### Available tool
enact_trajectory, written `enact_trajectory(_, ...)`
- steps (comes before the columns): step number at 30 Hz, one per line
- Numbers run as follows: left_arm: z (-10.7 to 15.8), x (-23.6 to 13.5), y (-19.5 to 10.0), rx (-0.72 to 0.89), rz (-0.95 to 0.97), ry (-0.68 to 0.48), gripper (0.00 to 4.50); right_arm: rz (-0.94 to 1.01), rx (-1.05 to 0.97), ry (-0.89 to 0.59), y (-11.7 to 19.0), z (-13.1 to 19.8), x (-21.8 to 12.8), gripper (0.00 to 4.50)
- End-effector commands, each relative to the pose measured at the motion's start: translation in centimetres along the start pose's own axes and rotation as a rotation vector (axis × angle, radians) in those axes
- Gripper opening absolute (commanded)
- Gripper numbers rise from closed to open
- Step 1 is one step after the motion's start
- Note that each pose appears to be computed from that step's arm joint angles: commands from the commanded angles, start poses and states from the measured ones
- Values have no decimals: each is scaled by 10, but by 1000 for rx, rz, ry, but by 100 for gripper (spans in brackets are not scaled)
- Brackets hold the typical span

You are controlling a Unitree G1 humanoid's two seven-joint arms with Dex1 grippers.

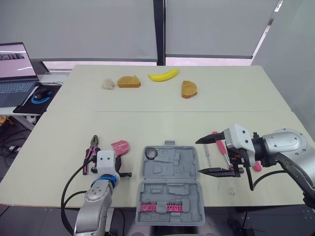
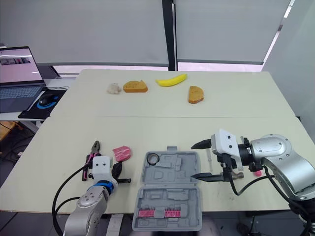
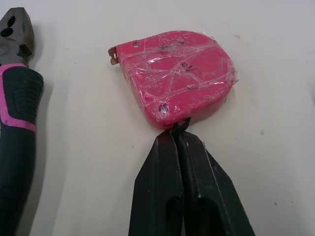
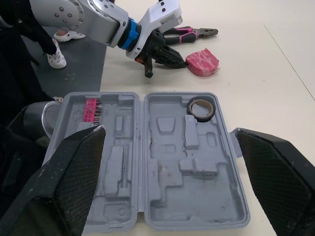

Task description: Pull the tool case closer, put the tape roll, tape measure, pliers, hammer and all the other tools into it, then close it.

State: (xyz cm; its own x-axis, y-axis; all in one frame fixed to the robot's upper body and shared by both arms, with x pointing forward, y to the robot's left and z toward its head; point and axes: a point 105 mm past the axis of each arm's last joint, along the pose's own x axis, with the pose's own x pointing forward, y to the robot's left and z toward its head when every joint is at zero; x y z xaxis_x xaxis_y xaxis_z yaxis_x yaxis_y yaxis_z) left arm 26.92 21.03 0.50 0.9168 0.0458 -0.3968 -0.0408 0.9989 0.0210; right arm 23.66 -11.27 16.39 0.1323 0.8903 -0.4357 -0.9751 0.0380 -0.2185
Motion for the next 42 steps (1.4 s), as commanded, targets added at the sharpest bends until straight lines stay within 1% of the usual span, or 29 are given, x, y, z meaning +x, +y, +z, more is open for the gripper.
enact_trajectory(1,-8,-10,12,8,31,35,4,-19,-47,-14,-1,9,-4,450)
enact_trajectory(5,-11,-24,11,26,-43,51,4,-11,-47,-21,1,9,-2,450)
enact_trajectory(9,-17,-40,16,106,-128,74,4,5,-44,-28,4,10,1,450)
enact_trajectory(13,-22,-51,18,138,-193,97,4,19,-45,-28,6,11,3,450)
enact_trajectory(18,-30,-64,22,192,-247,134,4,31,-45,-29,8,13,5,450)
enact_trajectory(22,-34,-74,19,221,-297,155,4,41,-43,-30,10,14,6,450)
enact_trajectory(37,-30,-90,48,275,-248,178,4,99,-46,-35,18,19,9,450)
enact_trajectory(42,-32,-91,47,269,-254,187,4,103,-53,-33,17,19,10,450)
